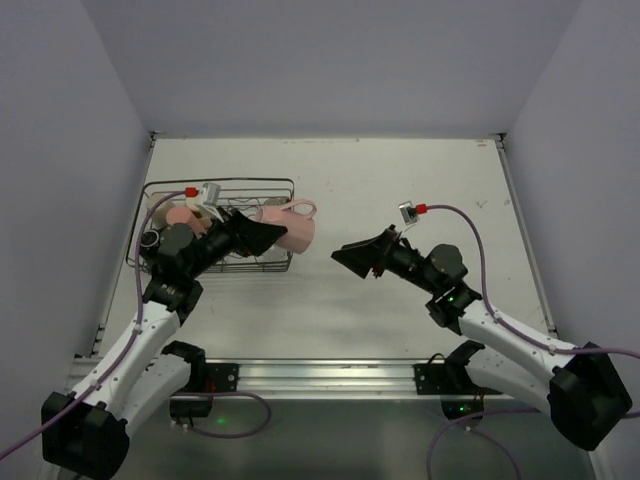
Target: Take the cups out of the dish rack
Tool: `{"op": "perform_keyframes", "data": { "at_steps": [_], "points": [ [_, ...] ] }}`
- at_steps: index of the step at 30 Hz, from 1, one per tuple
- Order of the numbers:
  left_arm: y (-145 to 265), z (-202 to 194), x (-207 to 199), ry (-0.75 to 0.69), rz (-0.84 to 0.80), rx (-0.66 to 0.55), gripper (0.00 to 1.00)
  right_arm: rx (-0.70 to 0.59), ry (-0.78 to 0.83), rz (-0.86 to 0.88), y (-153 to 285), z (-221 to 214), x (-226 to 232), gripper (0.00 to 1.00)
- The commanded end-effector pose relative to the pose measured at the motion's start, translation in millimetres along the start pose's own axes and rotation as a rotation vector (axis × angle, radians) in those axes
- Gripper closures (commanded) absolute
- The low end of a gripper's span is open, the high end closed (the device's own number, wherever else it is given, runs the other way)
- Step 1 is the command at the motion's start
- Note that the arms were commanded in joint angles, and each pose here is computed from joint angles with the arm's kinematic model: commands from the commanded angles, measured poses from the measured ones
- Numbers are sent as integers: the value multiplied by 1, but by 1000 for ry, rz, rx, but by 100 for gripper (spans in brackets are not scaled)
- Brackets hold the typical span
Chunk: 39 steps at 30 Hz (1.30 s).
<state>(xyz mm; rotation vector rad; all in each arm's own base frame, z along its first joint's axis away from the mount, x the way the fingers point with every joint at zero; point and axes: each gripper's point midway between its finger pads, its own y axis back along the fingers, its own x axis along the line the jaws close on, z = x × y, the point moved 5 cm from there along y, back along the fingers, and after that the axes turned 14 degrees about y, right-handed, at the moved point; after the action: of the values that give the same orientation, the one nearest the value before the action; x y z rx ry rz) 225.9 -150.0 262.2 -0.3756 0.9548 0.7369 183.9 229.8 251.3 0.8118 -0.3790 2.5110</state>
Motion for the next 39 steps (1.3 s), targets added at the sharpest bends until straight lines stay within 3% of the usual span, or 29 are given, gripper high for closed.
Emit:
{"op": "perform_keyframes", "data": {
  "at_steps": [1,9,14,20,23,24,26,27,30,33,39],
  "points": [
    [-3,7,-70,-44,-326,-32,100,-148,32,113,-19,34,33,7],
    [-4,-5,-77,2,-400,-8,100,-142,19,163,-40,32,45,15],
    [-5,-16,-73,36,-408,14,100,-179,16,194,-49,42,55,32],
    [-12,-26,-71,49,-407,38,100,-223,-75,246,-57,41,57,45],
    [-14,-28,-73,44,-413,47,84,-233,-99,273,-59,38,60,55],
    [-14,-28,-75,39,-417,49,67,-258,-104,272,-56,38,58,67],
    [-14,-29,-73,12,-398,56,46,-298,-113,262,-49,40,56,81],
    [-14,-26,-75,-5,-387,51,28,-309,-112,246,-44,37,52,94],
    [-11,-19,-75,-72,-324,26,7,-316,-70,169,-36,36,45,100],
    [-8,-7,-72,-147,-214,-25,0,-264,-1,68,-33,33,37,100],
    [7,10,-51,-297,59,-64,0,-132,188,-183,-19,40,9,100]
  ]
}}
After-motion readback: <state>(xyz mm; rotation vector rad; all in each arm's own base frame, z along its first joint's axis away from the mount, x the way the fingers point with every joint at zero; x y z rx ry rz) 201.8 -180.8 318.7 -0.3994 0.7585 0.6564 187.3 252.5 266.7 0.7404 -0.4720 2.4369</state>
